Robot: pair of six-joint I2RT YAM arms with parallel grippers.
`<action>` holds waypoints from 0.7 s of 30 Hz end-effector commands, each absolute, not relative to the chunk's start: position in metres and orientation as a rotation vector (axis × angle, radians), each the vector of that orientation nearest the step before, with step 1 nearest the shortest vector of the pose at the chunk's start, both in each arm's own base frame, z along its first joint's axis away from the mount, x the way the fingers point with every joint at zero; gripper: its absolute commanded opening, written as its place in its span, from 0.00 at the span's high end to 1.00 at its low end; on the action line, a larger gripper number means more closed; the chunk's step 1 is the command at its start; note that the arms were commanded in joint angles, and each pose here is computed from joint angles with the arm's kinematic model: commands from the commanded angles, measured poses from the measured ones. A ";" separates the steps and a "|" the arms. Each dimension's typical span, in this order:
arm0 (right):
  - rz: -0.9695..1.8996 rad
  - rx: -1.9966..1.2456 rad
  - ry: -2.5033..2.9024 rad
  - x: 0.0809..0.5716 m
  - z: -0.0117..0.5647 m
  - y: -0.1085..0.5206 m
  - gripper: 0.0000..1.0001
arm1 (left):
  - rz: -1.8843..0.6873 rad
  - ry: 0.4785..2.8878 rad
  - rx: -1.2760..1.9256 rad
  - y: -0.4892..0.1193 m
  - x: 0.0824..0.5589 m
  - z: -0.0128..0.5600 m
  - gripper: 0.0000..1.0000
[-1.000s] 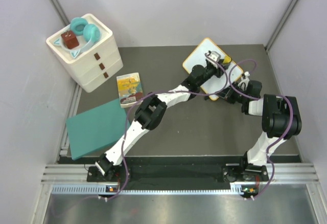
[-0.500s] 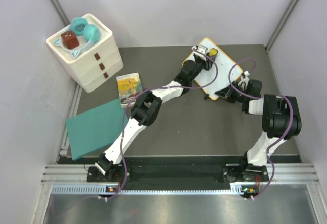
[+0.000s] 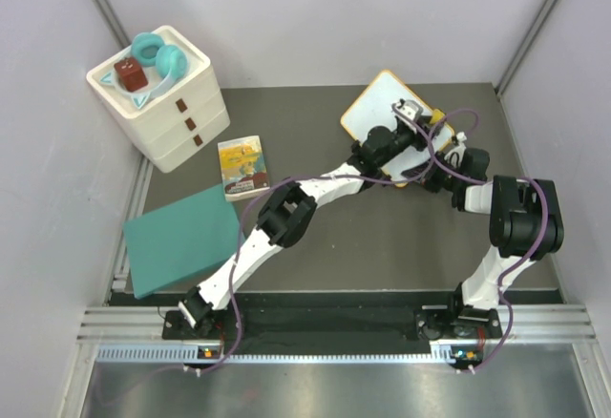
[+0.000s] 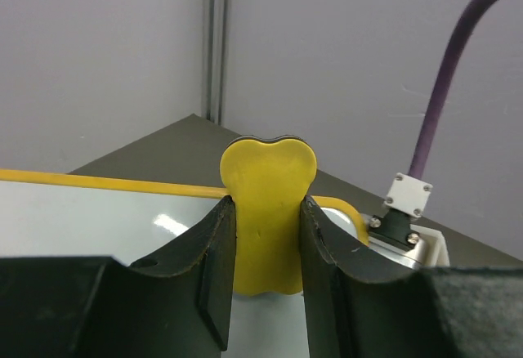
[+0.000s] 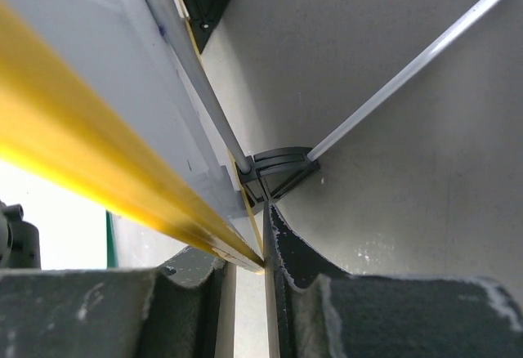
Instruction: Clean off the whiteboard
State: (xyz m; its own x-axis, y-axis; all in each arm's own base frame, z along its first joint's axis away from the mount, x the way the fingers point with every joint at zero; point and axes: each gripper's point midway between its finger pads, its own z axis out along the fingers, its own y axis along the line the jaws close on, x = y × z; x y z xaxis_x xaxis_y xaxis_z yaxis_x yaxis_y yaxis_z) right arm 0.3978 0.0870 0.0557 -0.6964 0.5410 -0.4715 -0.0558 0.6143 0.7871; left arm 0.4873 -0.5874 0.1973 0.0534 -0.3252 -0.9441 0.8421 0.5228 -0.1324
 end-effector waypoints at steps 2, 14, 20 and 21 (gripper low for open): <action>1.028 0.378 2.194 0.392 0.041 0.091 1.00 | -0.845 1.214 0.503 -0.571 0.506 0.194 1.00; 1.024 0.385 2.197 0.393 0.040 0.090 1.00 | -0.918 1.267 0.555 -0.572 0.496 0.182 1.00; 1.024 0.383 2.197 0.393 0.040 0.090 1.00 | -1.041 1.228 0.626 -0.610 0.449 0.185 1.00; 1.024 0.384 2.198 0.393 0.040 0.090 1.00 | -1.062 1.234 0.636 -0.614 0.443 0.182 1.00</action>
